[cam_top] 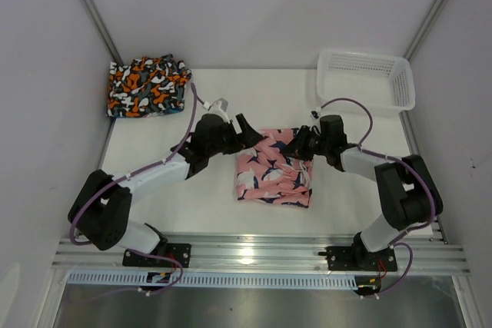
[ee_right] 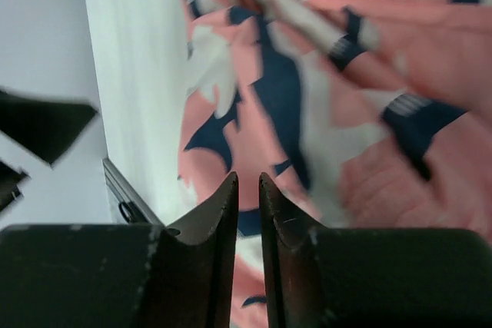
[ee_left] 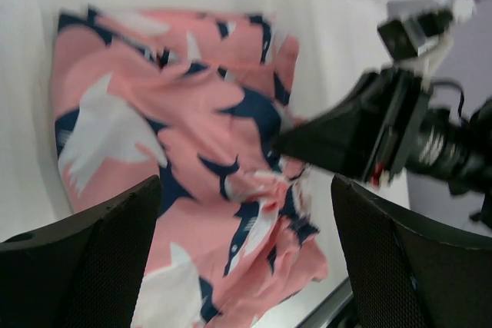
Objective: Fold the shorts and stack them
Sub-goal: Fold the shorts
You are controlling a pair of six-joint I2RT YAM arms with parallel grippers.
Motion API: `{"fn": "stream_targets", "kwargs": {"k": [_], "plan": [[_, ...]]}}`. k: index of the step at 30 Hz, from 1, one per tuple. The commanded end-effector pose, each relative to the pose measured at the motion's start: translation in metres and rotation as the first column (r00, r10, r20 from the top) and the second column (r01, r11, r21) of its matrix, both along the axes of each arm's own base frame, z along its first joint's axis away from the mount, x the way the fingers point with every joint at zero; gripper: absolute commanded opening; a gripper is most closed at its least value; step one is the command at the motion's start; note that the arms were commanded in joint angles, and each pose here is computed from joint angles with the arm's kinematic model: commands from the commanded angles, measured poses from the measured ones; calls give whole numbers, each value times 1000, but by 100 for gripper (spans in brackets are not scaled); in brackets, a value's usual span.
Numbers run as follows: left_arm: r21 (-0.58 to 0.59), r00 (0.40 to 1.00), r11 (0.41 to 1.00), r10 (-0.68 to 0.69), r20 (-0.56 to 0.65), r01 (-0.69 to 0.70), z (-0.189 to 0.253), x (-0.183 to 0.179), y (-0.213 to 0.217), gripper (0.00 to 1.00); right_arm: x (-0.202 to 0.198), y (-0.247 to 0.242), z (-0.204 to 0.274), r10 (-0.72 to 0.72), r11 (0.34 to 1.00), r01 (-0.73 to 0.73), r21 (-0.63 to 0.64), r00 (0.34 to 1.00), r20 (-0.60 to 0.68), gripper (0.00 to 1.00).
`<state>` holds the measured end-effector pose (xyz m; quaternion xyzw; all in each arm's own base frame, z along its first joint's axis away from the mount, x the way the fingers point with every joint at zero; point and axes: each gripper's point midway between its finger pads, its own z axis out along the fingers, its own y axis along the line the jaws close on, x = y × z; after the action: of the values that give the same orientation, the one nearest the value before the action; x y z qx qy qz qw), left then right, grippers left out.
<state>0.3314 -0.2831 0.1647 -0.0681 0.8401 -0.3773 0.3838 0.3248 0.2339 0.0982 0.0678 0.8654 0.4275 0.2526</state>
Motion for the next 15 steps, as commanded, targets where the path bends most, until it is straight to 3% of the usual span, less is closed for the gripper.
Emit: {"fn": "stream_targets", "kwargs": {"k": [1, 6, 12, 15], "plan": [[-6, 996, 996, -87, 21, 87, -14, -27, -11, 92, 24, -2, -14, -24, 998, 25, 64, 1000, -11, 20], [4, 982, 982, -190, 18, 190, -41, -56, -37, 91, 34, -19, -70, -145, 985, 159, 65, 973, -178, 20], [22, 955, 959, -284, 81, 283, -42, -81, -58, 91, 34, -17, -81, -159, 981, 177, 73, 965, -206, 21], [42, 949, 950, -312, 36, 310, -63, -92, -57, 91, 34, -20, -80, -168, 982, 181, 50, 965, -199, 22]]}}
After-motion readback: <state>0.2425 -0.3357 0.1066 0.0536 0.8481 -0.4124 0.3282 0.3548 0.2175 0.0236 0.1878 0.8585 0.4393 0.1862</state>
